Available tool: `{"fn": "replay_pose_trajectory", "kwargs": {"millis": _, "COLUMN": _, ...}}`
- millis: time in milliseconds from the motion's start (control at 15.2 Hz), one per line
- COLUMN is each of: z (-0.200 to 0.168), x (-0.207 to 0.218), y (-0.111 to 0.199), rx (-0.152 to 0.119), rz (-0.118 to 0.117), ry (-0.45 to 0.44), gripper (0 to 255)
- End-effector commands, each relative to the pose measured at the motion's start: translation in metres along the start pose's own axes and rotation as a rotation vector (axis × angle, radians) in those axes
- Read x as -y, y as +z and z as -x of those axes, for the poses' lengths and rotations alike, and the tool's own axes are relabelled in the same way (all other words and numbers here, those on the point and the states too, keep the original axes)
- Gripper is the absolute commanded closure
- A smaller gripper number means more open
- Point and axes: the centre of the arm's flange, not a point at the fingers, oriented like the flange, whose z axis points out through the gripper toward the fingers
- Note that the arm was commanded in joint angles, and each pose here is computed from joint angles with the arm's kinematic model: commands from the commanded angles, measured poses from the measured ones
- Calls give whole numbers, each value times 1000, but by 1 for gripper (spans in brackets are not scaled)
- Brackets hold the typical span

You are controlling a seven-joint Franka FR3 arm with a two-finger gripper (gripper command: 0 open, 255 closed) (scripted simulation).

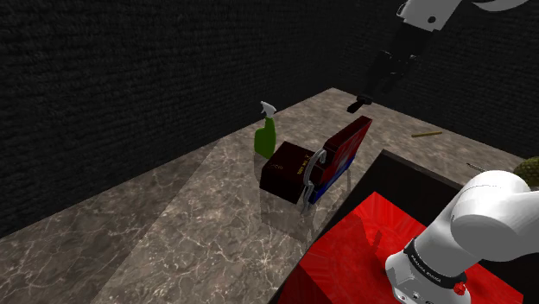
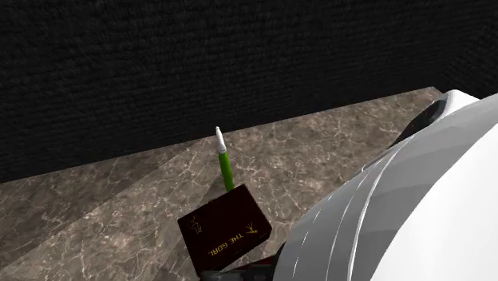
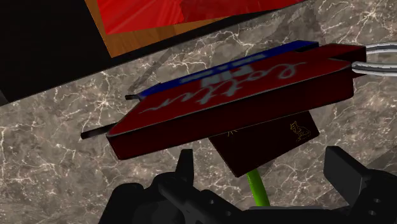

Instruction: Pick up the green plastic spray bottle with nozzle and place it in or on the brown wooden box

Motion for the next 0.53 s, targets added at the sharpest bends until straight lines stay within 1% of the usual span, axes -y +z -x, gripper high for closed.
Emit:
{"fn": "replay_pose_trajectory", "kwargs": {"millis": 0, "z": 0, "x": 0, "y": 0, "rx": 0, "rz": 0, "ry": 0, "gripper": 0}}
{"fn": "replay_pose_trajectory", "kwargs": {"millis": 462, "z": -77, "x": 22, "y": 50, "rx": 14, "rz": 3, "ry": -17, "gripper": 0}}
